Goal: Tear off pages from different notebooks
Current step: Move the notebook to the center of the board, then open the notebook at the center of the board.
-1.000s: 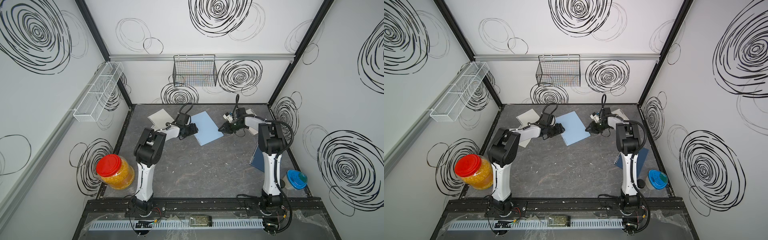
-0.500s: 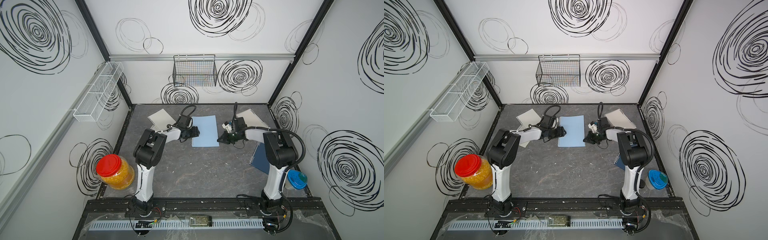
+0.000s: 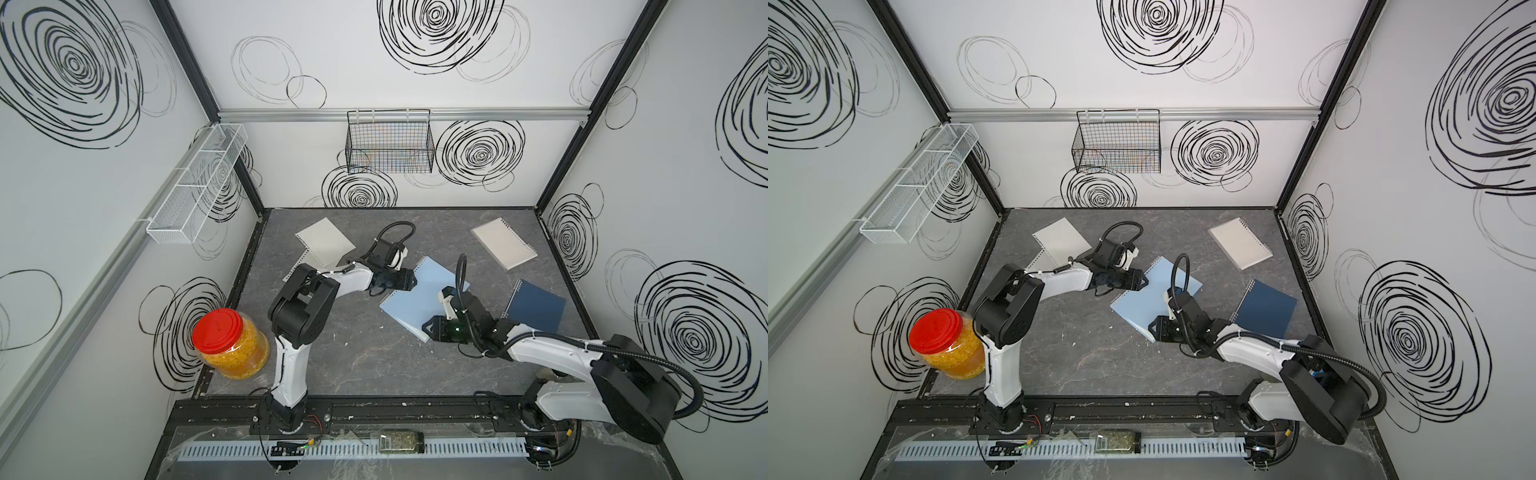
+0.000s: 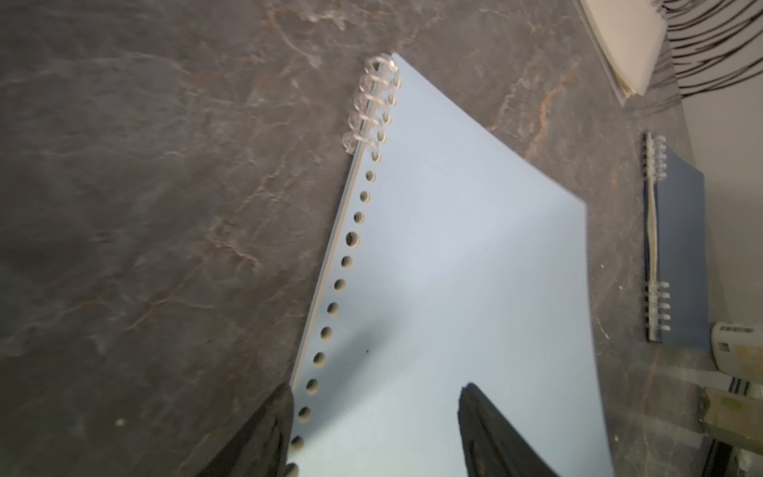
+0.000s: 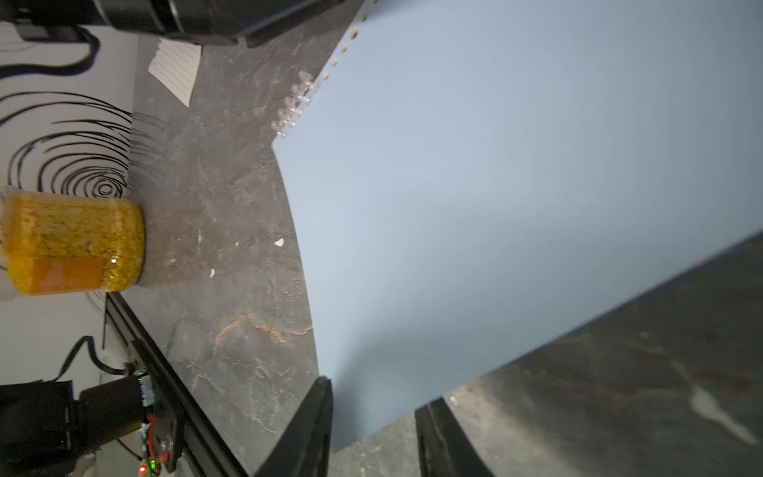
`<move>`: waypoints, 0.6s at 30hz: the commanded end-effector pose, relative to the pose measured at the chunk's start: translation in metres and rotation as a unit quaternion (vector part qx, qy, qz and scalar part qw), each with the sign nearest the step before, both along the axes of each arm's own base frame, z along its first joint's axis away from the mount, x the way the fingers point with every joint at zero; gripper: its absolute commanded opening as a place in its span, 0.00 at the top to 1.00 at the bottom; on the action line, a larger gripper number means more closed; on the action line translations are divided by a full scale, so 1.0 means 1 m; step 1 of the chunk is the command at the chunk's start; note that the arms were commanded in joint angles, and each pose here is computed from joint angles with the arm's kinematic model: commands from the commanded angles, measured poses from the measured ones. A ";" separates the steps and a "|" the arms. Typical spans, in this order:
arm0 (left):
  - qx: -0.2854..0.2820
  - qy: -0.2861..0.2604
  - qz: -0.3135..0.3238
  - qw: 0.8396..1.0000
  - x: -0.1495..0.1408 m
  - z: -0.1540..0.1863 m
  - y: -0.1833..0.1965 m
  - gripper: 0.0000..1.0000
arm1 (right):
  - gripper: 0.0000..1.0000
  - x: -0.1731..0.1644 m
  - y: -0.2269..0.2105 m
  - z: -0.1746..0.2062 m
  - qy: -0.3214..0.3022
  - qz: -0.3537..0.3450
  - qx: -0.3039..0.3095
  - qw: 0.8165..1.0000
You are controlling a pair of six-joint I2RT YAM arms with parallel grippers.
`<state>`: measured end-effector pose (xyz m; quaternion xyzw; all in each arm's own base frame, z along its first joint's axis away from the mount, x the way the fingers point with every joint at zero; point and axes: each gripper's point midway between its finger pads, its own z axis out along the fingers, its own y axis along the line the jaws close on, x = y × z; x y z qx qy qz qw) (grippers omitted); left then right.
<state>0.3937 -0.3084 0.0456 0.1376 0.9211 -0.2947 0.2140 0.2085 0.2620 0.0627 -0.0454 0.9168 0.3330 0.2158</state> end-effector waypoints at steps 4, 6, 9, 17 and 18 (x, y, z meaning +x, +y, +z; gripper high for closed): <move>-0.022 -0.092 0.013 0.995 0.018 0.082 0.014 0.33 | 0.48 0.041 0.008 0.034 -0.074 -0.062 0.009 0.995; -0.019 -0.117 0.033 0.992 0.018 0.104 0.028 0.32 | 0.44 0.051 0.016 0.046 -0.090 -0.053 0.006 0.995; -0.003 -0.145 0.068 0.987 0.013 0.127 0.053 0.32 | 0.43 0.066 0.026 0.062 -0.113 -0.036 -0.001 0.993; 0.022 -0.193 0.164 0.967 -0.031 0.156 0.116 0.29 | 0.37 0.126 0.051 0.110 -0.180 0.004 -0.031 0.983; 0.021 -0.196 0.171 0.965 -0.036 0.158 0.122 0.29 | 0.37 0.134 0.053 0.112 -0.182 0.009 -0.035 0.983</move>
